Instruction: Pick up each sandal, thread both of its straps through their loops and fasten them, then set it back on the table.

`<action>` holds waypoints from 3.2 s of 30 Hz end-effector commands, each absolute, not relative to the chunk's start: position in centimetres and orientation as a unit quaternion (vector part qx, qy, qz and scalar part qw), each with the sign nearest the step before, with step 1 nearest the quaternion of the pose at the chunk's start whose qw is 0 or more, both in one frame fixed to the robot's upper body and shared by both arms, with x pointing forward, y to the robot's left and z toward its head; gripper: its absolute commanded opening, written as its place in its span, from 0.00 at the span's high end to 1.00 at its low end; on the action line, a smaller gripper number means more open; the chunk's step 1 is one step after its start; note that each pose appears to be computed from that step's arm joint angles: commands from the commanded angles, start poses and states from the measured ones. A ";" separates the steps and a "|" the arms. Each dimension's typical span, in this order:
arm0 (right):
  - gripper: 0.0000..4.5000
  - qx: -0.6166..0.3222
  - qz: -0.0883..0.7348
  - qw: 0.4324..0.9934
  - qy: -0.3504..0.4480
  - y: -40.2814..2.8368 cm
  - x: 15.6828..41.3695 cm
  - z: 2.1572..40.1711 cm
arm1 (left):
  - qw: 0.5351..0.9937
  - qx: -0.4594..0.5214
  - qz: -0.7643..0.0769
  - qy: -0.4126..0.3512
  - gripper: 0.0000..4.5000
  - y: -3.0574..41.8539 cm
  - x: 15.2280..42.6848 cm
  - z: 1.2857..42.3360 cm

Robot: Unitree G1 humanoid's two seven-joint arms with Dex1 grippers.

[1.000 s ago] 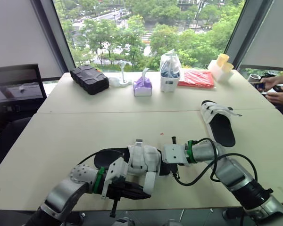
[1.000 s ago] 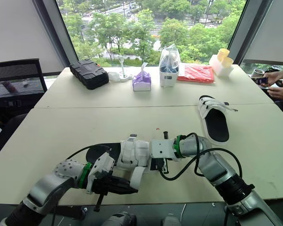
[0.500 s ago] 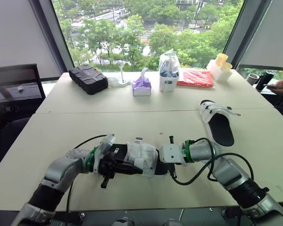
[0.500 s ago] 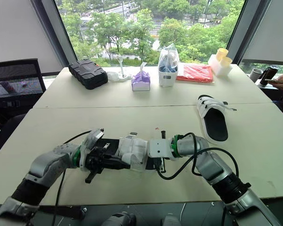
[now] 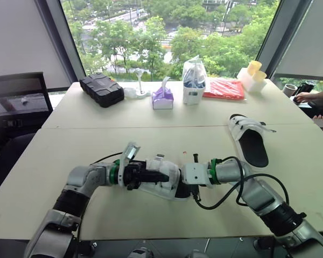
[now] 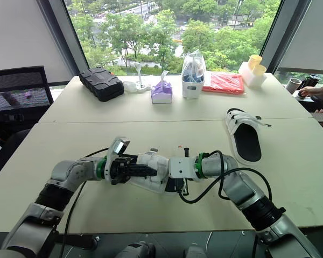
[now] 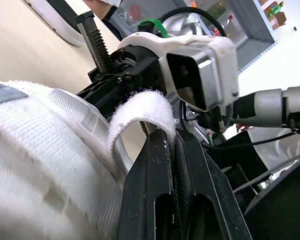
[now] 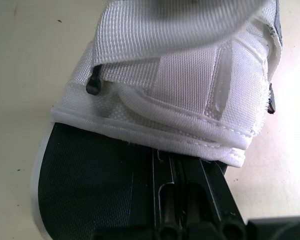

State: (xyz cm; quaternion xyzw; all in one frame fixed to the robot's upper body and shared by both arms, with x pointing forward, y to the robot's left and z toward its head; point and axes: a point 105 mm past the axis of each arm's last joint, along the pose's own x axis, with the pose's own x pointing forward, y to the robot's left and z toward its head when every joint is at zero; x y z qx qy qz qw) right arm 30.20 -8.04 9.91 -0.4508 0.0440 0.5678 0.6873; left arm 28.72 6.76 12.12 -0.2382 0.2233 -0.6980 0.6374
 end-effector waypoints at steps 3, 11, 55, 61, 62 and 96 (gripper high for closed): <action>1.00 -0.455 0.557 0.690 0.079 -8.9 30.6 8.5 | 0.647 -0.246 -0.688 0.218 0.99 5.8 30.3 13.7; 1.00 -0.453 0.553 0.695 0.075 -8.6 30.7 8.5 | 0.676 -0.250 -0.652 0.234 0.99 4.8 32.1 13.3; 1.00 -0.450 0.550 0.700 0.071 -8.5 30.7 8.5 | 0.849 0.073 -0.517 0.083 0.01 14.7 38.4 15.7; 1.00 -0.449 0.550 0.701 0.067 -8.5 30.5 8.7 | 0.820 0.186 -0.535 0.076 0.01 16.0 38.3 13.1; 1.00 -0.449 0.550 0.701 0.067 -8.5 30.4 8.7 | 0.814 0.189 -0.545 0.069 0.01 15.8 38.1 13.0; 1.00 -0.386 0.491 0.780 0.013 -7.5 33.7 13.5 | 0.689 0.050 -0.719 0.076 0.99 10.5 29.7 14.1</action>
